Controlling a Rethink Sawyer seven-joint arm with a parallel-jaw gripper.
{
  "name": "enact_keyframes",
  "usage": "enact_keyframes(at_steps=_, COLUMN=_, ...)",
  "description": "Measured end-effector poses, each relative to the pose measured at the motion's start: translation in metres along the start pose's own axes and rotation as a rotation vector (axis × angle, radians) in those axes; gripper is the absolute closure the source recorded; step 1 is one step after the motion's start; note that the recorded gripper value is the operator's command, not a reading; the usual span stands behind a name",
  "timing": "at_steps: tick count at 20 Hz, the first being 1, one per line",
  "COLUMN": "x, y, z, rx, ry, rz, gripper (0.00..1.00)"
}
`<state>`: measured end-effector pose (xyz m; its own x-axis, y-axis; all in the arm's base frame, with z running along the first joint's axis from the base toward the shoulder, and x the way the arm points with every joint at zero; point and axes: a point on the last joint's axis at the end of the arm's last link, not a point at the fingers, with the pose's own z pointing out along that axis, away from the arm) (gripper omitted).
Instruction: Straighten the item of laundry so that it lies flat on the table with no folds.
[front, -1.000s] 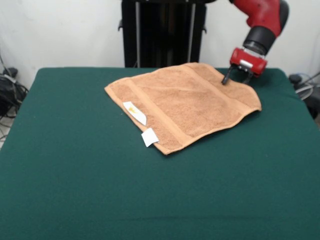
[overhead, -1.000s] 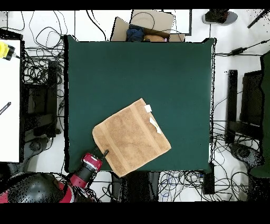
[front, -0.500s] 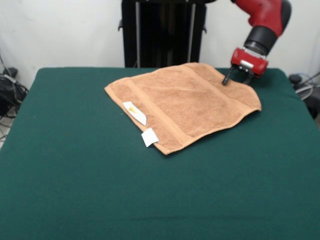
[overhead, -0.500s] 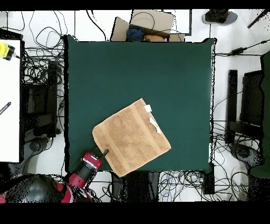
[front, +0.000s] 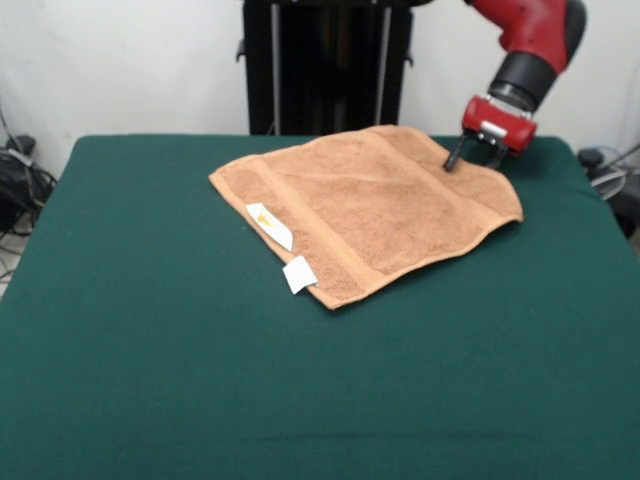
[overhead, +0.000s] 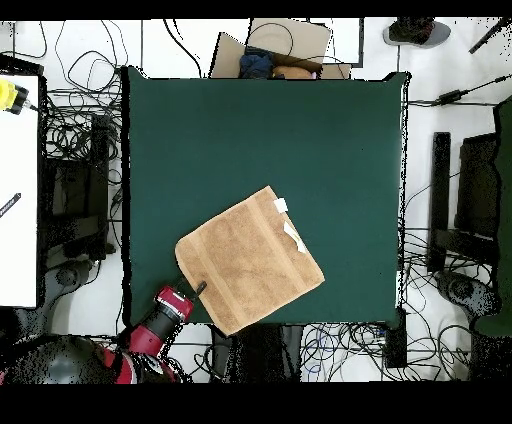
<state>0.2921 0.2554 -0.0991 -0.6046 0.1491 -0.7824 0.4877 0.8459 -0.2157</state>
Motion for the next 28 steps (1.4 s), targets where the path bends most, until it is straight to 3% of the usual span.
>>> enact_keyframes(at_steps=14, x=-0.003, y=0.006, z=0.004, rx=0.026, ry=-0.037, rz=0.014, gripper=0.0)
enact_keyframes(at_steps=21, x=-0.035, y=0.005, z=0.011, rx=0.068, ry=-0.072, rz=0.061, gripper=0.0)
enact_keyframes(at_steps=27, x=-0.076, y=0.0, z=0.009, rx=0.145, ry=0.035, rz=0.172, gripper=0.0)
enact_keyframes(at_steps=28, x=-0.088, y=-0.003, z=0.008, rx=0.176, ry=0.087, rz=0.218, gripper=0.0)
